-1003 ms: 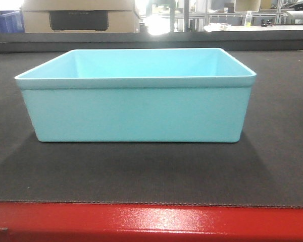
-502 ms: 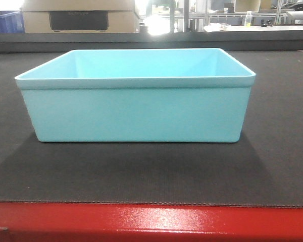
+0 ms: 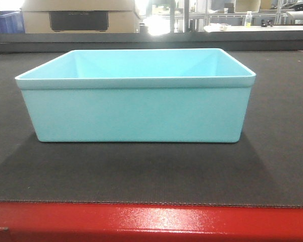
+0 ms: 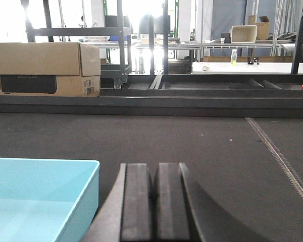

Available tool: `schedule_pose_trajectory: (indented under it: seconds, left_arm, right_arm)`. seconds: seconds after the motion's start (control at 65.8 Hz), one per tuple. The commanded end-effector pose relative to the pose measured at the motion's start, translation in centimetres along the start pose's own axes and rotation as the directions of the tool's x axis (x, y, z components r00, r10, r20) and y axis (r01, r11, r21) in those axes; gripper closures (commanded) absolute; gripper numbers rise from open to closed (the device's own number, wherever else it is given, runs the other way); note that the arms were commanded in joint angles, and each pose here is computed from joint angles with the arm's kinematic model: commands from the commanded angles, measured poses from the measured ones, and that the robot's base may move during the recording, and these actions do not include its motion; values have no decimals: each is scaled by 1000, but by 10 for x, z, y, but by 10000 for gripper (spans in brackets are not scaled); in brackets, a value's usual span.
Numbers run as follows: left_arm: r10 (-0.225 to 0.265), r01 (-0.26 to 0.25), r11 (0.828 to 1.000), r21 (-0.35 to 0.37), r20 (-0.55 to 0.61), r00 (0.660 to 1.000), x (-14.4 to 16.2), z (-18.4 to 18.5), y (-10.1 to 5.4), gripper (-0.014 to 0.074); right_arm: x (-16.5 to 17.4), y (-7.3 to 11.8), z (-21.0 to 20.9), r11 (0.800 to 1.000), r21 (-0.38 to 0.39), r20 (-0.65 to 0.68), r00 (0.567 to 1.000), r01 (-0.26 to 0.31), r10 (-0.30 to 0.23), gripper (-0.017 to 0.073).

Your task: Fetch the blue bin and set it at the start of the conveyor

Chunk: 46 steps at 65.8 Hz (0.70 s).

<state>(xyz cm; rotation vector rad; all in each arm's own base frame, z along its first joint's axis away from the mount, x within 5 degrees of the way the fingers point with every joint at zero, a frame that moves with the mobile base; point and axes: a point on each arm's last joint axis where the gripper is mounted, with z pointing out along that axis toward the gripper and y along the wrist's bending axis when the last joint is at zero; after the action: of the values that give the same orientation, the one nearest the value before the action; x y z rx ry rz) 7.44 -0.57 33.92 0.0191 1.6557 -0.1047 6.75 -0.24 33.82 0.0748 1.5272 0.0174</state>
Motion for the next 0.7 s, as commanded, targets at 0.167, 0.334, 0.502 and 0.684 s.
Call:
schedule_pose_trajectory:
  seconds: [0.167,0.334,0.502,0.684]
  left_arm:
    - [4,-4,1000,-1,15,1000,-1,-1,0,704]
    - [4,-4,1000,-1,15,1000,-1,-1,0,704]
    - [4,-4,1000,-1,15,1000,-1,-1,0,704]
    - [5,-5,1000,-27,18,1000,4,-4,2,704]
  right_arm:
    - [-3,0,-1,1000,5,33,999,12,-12,721]
    - [-3,0,-1,1000,5,33,999,12,-12,721]
    - [-3,0,-1,1000,5,33,999,12,-12,721]
    - [-3,0,-1,1000,5,33,999,12,-12,721]
